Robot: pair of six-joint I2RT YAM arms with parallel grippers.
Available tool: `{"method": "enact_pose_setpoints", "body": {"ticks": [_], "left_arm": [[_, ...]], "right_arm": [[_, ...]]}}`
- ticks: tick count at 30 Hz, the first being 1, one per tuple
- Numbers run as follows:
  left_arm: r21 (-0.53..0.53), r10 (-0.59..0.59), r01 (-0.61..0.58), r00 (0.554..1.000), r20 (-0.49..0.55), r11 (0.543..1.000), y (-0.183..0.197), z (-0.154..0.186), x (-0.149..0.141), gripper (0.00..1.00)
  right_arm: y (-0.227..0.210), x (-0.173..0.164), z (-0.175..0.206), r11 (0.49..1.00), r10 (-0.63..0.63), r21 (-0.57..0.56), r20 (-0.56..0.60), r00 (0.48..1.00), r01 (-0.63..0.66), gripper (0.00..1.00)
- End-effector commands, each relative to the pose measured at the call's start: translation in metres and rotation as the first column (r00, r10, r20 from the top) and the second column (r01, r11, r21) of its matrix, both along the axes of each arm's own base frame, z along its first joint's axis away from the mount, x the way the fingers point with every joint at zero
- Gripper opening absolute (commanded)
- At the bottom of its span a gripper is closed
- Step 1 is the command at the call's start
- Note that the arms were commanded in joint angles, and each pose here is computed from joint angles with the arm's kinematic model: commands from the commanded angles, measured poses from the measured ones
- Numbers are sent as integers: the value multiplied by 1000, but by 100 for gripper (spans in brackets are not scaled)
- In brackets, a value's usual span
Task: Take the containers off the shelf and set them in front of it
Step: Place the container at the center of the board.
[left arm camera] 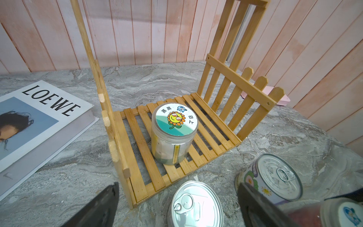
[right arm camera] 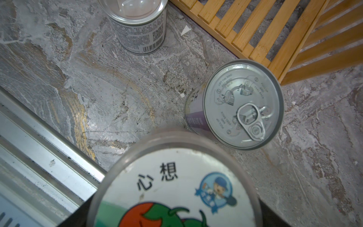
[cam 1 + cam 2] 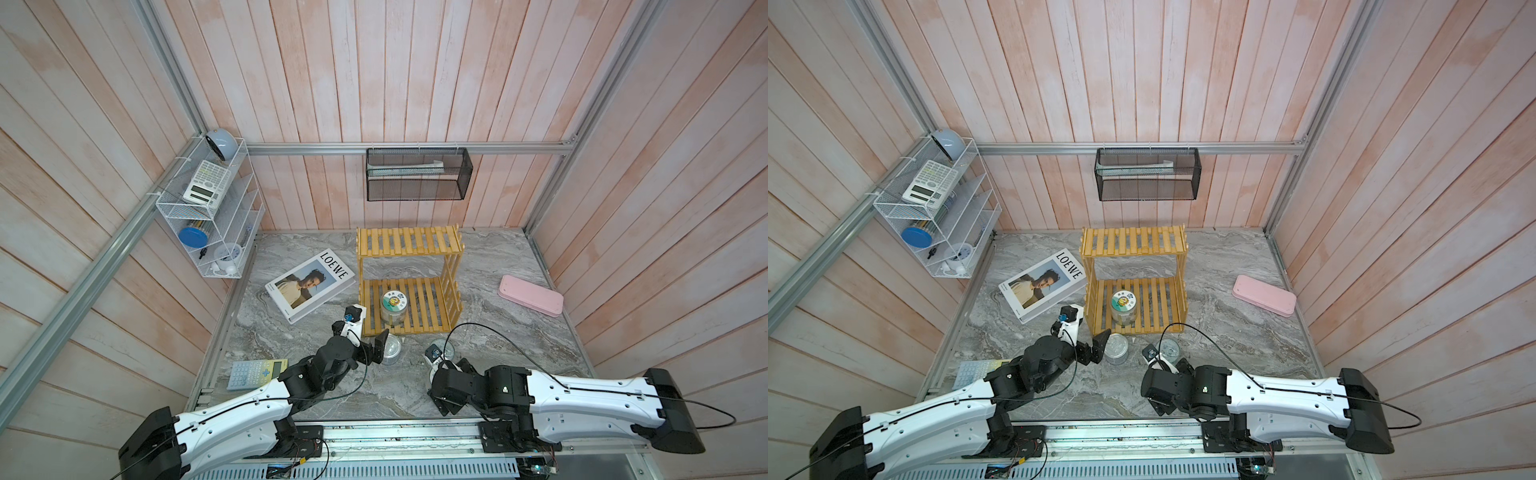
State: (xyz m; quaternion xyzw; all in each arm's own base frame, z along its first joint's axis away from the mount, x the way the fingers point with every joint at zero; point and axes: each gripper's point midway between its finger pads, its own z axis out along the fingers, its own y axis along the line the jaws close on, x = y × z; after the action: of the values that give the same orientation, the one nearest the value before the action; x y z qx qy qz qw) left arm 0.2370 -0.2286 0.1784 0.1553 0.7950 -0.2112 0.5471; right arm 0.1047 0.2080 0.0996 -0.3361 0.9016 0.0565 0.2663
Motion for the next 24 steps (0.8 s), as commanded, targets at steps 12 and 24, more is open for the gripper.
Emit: {"method": "enact_pose_setpoints", "body": {"ticks": [12,24], "left_arm": [[1,9,-9,1000,14,1000,-5,11,7,100],[10,1,-1,1000,2,1000,-10,14,8,100]], "right_arm": [[-10,12,-17,988,-140,75,49,989,137,68],[-15,12,-18,987,-158,40,45,986,156,92]]}}
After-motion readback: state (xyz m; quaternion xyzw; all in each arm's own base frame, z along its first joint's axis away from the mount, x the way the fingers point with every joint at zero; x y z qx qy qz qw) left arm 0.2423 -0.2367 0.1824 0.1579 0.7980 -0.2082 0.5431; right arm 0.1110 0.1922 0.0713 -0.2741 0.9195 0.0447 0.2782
